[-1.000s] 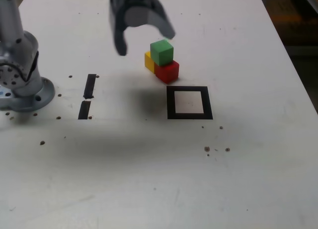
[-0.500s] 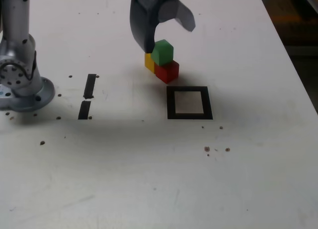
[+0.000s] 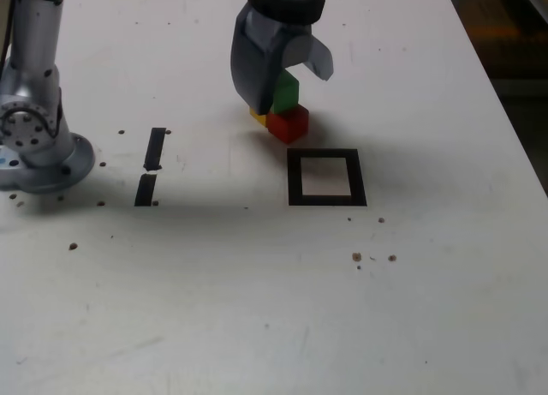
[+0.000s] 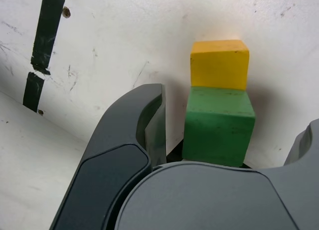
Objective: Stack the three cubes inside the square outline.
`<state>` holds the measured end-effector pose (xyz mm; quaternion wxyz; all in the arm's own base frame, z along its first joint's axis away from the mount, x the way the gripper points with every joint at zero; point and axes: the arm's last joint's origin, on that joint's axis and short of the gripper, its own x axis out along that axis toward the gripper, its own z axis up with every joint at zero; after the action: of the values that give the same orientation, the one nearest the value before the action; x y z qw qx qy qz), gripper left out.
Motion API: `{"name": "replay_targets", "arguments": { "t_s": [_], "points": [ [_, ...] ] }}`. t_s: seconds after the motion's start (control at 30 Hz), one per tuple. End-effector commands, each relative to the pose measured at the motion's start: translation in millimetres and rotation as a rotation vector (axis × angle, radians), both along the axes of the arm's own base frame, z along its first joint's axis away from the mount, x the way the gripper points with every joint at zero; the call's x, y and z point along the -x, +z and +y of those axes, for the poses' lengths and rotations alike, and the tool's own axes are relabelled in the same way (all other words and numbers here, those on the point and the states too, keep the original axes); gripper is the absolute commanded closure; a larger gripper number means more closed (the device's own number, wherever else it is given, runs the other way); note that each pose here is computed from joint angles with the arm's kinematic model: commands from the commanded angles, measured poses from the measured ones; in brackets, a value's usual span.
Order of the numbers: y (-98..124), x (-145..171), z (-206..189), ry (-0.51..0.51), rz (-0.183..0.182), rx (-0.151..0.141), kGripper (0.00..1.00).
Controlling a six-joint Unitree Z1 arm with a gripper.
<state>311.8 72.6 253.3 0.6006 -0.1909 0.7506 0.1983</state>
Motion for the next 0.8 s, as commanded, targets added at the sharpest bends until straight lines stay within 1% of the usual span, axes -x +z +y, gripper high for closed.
{"name": "replay_targets", "arguments": {
  "t_s": [0.0,0.17,0.23,0.3,0.4,0.53,0.63,0.77],
  "points": [
    [0,0,1,0.009,0.0,0.005,0.22],
    [-1,-2,1,0.023,-0.01,0.014,0.46],
    [-3,-3,1,0.025,-0.015,0.017,0.54],
    [-4,-4,1,0.026,-0.018,0.02,0.59],
    [-7,-4,1,0.028,-0.014,0.024,0.62],
    [-9,-5,2,0.034,-0.012,0.022,0.69],
    [-6,-5,2,0.037,-0.023,0.011,0.76],
    [8,-7,2,0.029,-0.04,-0.02,0.83]
  ]
}}
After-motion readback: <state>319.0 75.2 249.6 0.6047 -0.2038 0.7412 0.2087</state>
